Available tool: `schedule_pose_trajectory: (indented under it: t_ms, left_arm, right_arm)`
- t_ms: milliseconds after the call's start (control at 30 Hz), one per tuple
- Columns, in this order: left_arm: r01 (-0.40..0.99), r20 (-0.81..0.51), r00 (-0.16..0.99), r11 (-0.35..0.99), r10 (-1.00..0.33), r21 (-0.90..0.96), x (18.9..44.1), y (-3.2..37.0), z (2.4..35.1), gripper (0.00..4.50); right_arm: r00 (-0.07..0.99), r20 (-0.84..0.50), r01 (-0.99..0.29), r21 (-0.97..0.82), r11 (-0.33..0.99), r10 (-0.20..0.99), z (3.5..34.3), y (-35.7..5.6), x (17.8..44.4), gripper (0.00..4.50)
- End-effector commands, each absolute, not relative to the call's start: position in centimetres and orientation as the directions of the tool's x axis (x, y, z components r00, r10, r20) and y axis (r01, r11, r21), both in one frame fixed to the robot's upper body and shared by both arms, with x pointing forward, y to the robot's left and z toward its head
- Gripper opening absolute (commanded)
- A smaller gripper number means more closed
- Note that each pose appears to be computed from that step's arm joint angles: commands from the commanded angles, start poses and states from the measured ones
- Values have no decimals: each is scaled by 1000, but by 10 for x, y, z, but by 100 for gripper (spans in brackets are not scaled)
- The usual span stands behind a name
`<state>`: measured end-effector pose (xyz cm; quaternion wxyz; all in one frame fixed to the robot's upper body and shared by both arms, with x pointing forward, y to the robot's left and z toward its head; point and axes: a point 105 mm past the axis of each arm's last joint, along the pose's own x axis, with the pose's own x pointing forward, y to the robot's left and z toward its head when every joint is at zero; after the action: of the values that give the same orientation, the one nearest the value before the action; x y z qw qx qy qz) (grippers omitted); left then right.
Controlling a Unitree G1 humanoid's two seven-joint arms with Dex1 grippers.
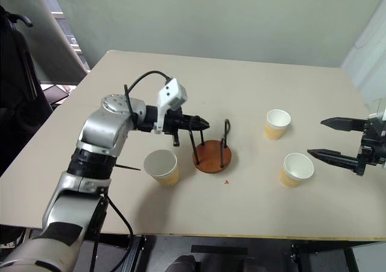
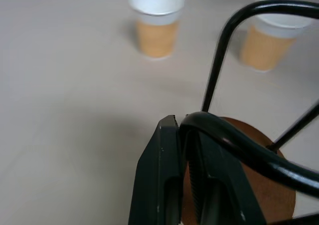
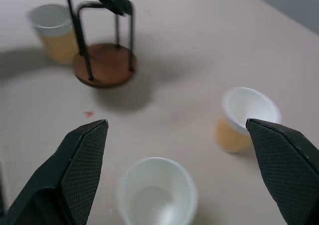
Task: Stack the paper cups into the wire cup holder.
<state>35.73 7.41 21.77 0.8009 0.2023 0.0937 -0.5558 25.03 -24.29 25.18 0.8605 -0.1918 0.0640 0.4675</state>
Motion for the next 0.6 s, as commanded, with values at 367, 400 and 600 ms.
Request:
schedule_pose_trajectory:
  t_ms: [367, 400, 600]
  left_arm:
    - [934, -416, 358, 316, -836, 170, 313, 52, 192, 4]
    - [935, -418, 355, 315, -836, 165, 312, 51, 190, 4]
    - [933, -425, 361, 328, -830, 151, 311, 45, 177, 4]
  right_arm:
    - [384, -206, -908, -259, 329, 900, 264, -200, 235, 450]
    - [379, -207, -910, -259, 323, 902, 264, -199, 236, 450]
    - [347, -212, -923, -250, 292, 914, 262, -191, 235, 450]
